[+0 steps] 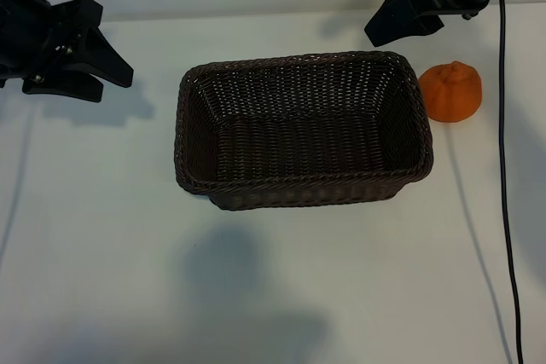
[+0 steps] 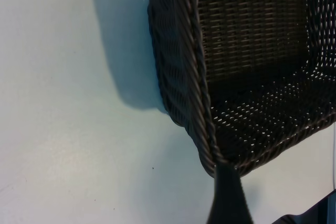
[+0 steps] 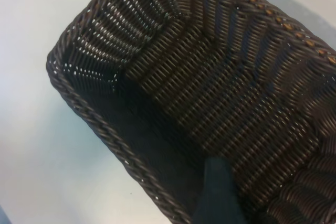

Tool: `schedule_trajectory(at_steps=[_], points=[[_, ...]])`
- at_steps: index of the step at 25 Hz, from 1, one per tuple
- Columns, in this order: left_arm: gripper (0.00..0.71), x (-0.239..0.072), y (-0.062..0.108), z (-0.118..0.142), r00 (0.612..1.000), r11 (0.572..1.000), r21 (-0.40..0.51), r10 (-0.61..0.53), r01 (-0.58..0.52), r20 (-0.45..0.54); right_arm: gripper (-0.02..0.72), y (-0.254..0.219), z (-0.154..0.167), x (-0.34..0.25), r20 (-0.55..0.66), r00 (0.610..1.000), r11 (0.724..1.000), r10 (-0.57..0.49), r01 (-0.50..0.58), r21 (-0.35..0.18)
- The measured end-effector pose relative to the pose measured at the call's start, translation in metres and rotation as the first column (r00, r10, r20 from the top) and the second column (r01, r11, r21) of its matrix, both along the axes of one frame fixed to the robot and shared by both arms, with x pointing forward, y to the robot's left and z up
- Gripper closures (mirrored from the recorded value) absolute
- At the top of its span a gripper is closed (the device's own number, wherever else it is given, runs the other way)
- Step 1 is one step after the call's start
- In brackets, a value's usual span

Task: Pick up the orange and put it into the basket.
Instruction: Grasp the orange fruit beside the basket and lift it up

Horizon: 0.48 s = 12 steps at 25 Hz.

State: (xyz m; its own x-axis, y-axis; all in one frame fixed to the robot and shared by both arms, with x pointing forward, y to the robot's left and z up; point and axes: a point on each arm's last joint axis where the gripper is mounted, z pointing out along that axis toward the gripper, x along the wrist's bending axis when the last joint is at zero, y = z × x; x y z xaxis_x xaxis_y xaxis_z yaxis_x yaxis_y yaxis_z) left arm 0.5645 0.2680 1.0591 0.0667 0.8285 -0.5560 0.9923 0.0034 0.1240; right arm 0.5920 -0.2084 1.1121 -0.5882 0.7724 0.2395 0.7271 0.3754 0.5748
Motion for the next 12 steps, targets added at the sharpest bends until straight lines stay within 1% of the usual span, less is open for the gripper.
schedule_trajectory(at_steps=[4, 8, 12], points=[[0.193, 0.0, 0.0, 0.0, 1.0, 1.0, 0.0, 0.0, 0.0, 0.0, 0.199, 0.0013, 0.0012, 0.0006, 0.004, 1.0, 1.0, -0.006, 0.006, 0.021], [0.193, 0.0, -0.0001, 0.0, 1.0, 1.0, -0.001, 0.0, 0.0, 0.0, 0.199, 0.0013, 0.001, 0.0003, 0.002, 1.0, 1.0, -0.004, 0.004, 0.02], [0.193, 0.0, 0.0, 0.0, 1.0, 1.0, -0.001, 0.0, 0.0, 0.0, 0.199, 0.0013, 0.0009, 0.0, -0.03, 0.999, 0.998, -0.043, 0.044, 0.038]])
